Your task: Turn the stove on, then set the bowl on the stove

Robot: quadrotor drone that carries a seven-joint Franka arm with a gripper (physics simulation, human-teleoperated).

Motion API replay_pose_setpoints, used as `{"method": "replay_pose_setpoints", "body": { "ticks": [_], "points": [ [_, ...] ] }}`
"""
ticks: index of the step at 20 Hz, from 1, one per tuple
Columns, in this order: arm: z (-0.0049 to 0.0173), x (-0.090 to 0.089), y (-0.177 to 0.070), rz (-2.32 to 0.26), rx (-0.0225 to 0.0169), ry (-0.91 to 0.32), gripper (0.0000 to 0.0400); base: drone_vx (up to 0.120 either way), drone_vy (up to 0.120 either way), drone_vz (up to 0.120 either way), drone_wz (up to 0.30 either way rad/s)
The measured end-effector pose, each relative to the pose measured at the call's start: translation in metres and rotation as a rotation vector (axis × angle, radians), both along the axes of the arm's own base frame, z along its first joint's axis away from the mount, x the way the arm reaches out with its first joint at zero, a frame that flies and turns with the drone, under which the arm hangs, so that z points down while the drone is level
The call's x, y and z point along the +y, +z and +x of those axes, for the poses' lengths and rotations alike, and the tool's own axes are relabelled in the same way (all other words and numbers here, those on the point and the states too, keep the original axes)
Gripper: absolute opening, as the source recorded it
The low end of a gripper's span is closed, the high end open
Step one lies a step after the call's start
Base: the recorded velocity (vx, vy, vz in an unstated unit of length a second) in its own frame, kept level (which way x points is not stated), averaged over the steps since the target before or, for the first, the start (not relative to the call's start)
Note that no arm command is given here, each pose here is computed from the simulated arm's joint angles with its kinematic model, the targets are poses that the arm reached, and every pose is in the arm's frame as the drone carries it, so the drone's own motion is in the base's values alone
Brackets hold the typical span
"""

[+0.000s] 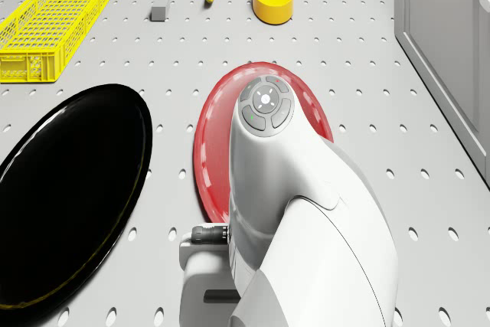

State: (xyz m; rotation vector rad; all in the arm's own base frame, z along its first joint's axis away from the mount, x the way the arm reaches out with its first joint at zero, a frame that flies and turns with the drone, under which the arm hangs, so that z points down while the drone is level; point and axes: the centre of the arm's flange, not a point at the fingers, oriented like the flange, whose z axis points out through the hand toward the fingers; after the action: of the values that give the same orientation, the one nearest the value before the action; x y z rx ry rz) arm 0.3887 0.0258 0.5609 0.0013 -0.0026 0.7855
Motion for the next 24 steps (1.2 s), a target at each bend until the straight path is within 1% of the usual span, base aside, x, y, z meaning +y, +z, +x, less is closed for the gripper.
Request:
{"method": "replay_pose_setpoints", "body": {
  "ticks": [24],
  "points": [
    [0.0,0.0,0.0,0.0,0.0,0.0,0.04,0.12,0.0,0.0,0.0]
  ]
}}
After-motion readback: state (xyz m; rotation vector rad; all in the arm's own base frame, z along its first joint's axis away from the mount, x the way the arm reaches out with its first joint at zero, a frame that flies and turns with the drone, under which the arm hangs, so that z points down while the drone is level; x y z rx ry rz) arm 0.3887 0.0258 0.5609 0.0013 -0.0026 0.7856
